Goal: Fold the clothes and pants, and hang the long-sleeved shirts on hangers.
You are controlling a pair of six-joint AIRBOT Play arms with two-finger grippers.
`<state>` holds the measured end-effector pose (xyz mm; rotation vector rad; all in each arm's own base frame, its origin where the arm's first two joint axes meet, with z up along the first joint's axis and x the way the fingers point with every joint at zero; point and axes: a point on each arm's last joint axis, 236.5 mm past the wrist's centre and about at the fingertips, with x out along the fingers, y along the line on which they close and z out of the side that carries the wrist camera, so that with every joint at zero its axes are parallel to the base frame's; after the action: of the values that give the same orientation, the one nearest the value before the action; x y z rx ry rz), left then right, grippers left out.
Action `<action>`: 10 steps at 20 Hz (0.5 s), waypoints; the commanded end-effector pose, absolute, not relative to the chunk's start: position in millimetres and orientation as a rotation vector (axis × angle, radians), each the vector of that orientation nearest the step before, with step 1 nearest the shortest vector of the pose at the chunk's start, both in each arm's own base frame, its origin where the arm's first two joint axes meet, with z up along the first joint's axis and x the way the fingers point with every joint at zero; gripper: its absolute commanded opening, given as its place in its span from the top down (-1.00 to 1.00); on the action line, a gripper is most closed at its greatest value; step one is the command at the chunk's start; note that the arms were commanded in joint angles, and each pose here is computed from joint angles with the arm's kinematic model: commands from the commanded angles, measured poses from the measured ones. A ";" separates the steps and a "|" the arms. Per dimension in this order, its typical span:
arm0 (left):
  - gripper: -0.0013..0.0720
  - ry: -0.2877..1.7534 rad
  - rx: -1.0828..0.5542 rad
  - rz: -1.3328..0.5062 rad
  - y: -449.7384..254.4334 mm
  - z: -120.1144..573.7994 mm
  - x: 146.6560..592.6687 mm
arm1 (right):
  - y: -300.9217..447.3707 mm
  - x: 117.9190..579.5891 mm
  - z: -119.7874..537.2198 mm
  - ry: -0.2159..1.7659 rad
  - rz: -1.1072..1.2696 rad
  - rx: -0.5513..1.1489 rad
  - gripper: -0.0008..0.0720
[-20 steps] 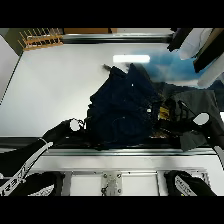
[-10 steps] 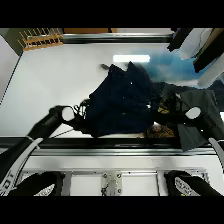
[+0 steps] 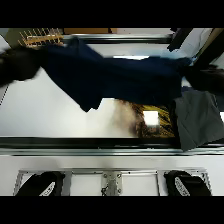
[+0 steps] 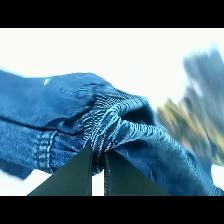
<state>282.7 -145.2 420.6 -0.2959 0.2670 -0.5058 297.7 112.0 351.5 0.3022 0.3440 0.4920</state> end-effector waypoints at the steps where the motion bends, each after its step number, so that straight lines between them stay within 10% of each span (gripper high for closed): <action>1: 0.93 -0.080 -0.337 -0.564 -128.1 530.7 221.3 | 127.9 228.3 417.9 0.171 0.566 0.330 0.87; 10: 0.93 0.005 -0.236 -0.430 -148.5 513.9 363.2 | 136.9 234.9 375.9 0.419 0.561 0.530 0.87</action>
<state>303.7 -137.2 533.4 -0.2682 -0.0436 -0.4743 222.5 132.5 406.1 0.4548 0.2624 0.5678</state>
